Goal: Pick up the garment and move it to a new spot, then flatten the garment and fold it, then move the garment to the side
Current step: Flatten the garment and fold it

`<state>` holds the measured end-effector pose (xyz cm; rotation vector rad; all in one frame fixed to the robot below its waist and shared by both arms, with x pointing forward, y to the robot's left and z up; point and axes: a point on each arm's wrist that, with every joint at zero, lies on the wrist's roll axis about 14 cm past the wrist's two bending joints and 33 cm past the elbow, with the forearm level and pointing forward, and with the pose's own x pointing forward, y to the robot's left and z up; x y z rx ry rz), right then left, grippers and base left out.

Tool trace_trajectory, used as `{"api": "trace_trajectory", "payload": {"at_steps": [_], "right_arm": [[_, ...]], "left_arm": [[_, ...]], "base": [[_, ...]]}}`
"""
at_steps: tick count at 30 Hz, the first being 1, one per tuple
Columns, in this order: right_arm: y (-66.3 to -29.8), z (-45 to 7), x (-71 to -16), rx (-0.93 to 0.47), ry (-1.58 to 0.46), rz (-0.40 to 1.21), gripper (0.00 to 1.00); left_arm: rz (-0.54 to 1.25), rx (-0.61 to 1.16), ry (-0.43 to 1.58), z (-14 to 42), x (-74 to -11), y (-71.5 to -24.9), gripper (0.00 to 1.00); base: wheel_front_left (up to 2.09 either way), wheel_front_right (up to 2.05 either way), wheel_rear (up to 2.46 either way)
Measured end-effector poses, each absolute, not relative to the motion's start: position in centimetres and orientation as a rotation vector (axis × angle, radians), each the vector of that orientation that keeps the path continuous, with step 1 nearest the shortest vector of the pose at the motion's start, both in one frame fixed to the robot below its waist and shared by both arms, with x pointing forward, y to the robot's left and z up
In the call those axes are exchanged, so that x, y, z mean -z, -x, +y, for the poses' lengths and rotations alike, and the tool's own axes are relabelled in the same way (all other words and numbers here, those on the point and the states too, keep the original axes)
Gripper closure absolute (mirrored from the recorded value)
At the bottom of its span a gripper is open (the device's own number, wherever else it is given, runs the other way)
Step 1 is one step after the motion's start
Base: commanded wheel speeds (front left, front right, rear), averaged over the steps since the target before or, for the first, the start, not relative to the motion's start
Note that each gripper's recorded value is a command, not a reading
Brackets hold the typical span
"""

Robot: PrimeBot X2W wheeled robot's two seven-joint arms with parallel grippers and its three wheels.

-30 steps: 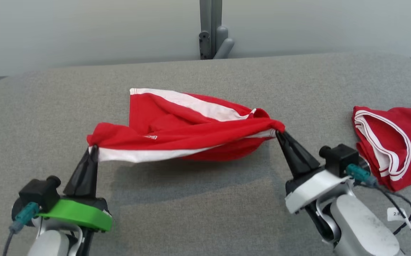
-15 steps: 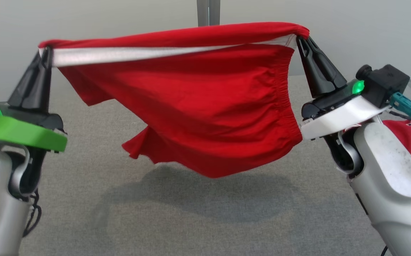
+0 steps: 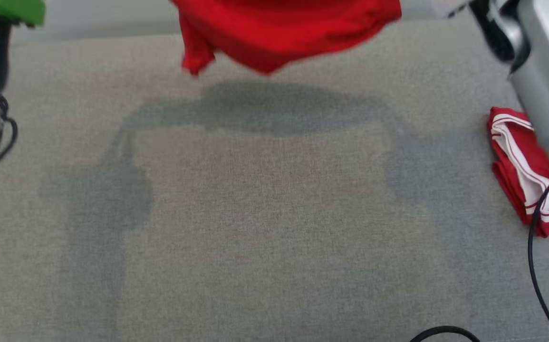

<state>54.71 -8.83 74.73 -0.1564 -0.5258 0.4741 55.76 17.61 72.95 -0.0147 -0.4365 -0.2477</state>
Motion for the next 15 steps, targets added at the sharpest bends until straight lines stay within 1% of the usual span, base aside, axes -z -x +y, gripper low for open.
{"api": "trace_trajectory", "payload": {"at_steps": [1,3,4,7,9,11,13,15], "right_arm": [[-57.1,-9.7,-75.7,-0.432,0.197,-0.552,1.0],[-59.2,-10.4,-76.5,-0.396,0.262,-0.574,1.0],[-60.1,-10.8,-76.7,-0.374,0.263,-0.581,1.0],[-62.1,-10.9,-75.2,-0.359,0.286,-0.574,1.0],[-63.2,-10.2,-71.2,-0.382,0.295,-0.5,1.0],[-63.6,-9.3,-64.2,-0.431,0.317,-0.353,1.0],[-62.9,-8.8,-56.9,-0.471,0.305,-0.19,1.0],[-61.3,-8.2,-51.6,-0.517,0.295,-0.069,1.0]], "left_arm": [[-0.488,0.229,-0.028,17.6,-74.1,-57.7,1.0],[-0.532,0.225,-0.044,17.1,-75.2,-59.2,1.0],[-0.547,0.228,-0.05,16.7,-75.5,-59.9,1.0],[-0.521,0.218,-0.016,16.6,-73.6,-61.9,1.0],[-0.446,0.221,0.005,16.6,-69.8,-62.8,1.0],[-0.325,0.211,0.041,16.7,-64.0,-63.0,1.0],[-0.174,0.194,0.104,16.7,-57.1,-62.1,1.0],[-0.041,0.16,0.186,16.7,-51.4,-60.3,1.0]], "base": [[0.0,0.0,0.0],[0.0,0.0,0.0],[0.0,0.0,0.0],[0.0,0.0,0.0],[0.0,0.0,0.0],[0.0,0.0,0.0],[0.0,0.0,0.0],[0.0,0.0,0.0]]}}
